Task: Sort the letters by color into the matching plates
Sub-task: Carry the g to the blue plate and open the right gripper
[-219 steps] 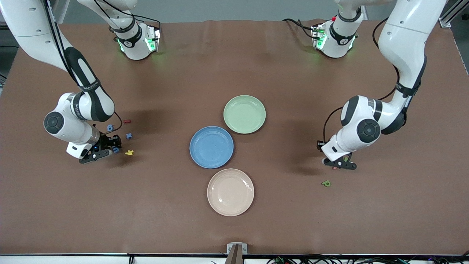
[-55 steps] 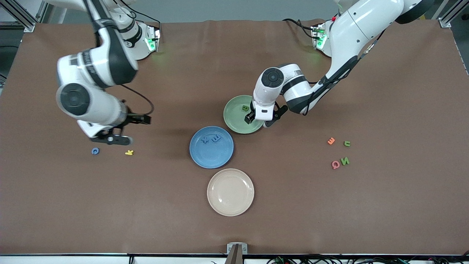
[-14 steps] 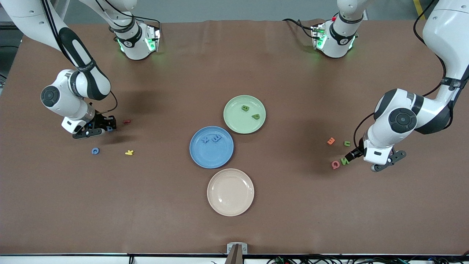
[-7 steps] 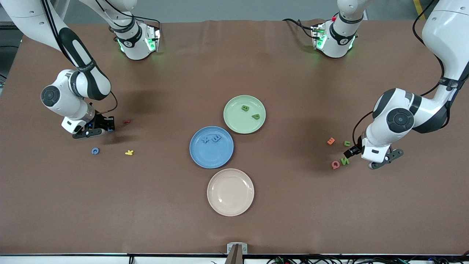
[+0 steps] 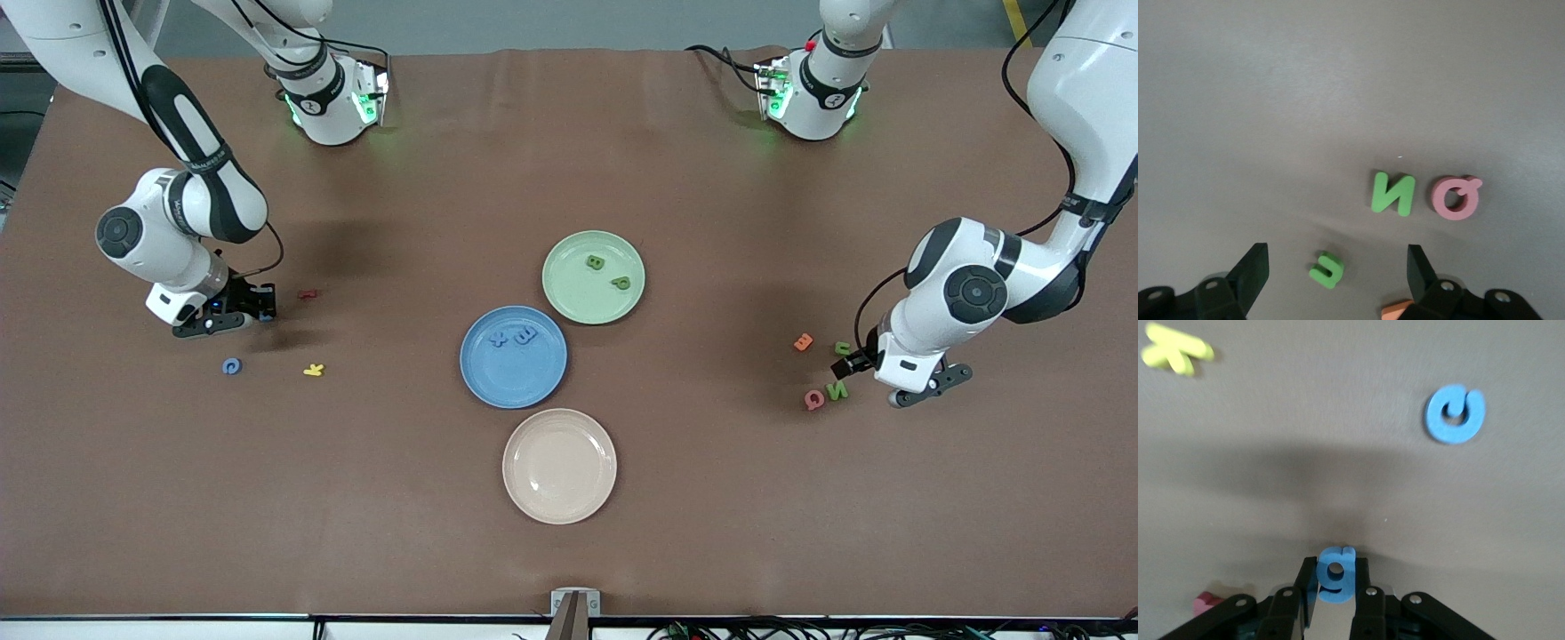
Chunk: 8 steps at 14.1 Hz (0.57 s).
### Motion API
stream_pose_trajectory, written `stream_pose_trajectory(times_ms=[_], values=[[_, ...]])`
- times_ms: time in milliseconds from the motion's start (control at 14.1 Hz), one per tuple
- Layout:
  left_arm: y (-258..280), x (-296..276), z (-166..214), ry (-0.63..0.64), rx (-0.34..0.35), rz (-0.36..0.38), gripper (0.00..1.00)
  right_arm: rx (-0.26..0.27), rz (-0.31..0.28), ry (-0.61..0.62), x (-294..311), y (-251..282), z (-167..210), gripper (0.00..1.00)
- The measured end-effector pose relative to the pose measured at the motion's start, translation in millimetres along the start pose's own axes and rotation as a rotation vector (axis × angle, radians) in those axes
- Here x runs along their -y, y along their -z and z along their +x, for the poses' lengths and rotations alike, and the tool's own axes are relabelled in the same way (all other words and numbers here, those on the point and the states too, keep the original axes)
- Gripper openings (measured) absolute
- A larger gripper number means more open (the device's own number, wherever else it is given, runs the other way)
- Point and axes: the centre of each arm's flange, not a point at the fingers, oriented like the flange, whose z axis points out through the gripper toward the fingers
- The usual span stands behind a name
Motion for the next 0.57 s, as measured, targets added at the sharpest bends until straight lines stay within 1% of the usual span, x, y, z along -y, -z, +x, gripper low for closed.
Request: stream_pose_trajectory(times_ms=[212,354,424,566], values=[[-7.2,-2.0,-1.4,-0.025,-0.013,-0.007,0.91,0.011,0.002,0.016,4.4,37.1,16.4,0.27],[-10.2,-1.2,-0.8,-0.027,-0.014,-0.014,0.90,0.029,0.005,0.017,17.0,64.3,32.9,0.27],[-11.9,0.0,-0.2,-0.033,-0.019,-0.010,0.89,0.045,0.007,0.010,27.6,77.6,43.2,0.27],[-17.3,6.0,2.4,-0.051,-0.037,0.007,0.89,0.096,0.013,-0.023,55.9,103.1,65.4,0.27]])
